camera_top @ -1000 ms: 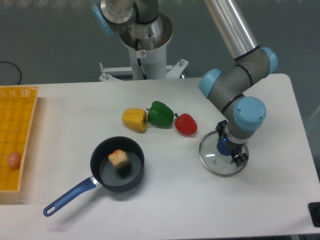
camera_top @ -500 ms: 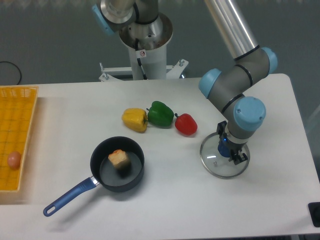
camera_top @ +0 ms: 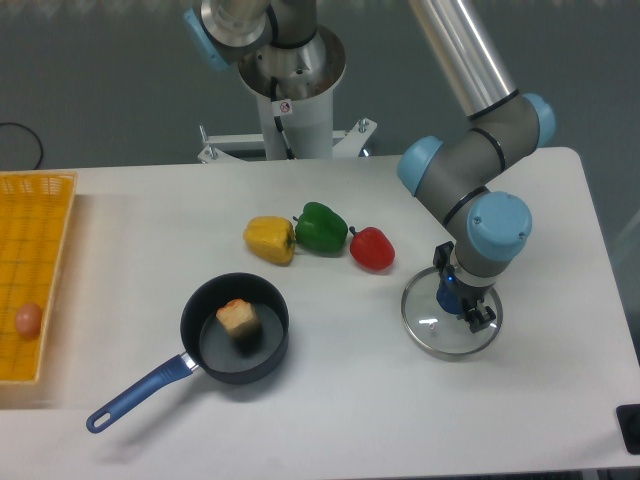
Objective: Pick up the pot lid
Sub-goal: 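Lift the glass lid by its knob off the table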
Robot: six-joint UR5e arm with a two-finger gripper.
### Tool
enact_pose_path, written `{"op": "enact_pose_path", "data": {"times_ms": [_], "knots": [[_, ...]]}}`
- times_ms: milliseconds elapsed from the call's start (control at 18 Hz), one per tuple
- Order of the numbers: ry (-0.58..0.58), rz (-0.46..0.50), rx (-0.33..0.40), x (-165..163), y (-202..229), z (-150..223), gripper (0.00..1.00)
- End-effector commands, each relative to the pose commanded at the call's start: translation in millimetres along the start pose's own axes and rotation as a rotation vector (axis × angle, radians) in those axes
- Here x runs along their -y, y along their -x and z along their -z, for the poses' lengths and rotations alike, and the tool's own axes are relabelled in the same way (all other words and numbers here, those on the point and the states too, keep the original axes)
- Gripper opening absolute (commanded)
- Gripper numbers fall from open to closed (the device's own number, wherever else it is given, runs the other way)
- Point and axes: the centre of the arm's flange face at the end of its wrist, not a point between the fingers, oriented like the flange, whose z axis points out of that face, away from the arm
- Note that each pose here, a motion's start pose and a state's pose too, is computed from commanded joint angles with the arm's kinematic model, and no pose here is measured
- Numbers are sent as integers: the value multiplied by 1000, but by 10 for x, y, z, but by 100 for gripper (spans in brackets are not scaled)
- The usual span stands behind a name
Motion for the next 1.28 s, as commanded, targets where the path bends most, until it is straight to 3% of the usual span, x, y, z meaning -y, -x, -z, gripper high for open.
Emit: {"op": "enact_pose_path", "data": {"times_ms": [833, 1278], "knots": [[10, 0, 28, 1, -58, 281, 63], [15, -3, 50, 46, -241, 777, 63]]}}
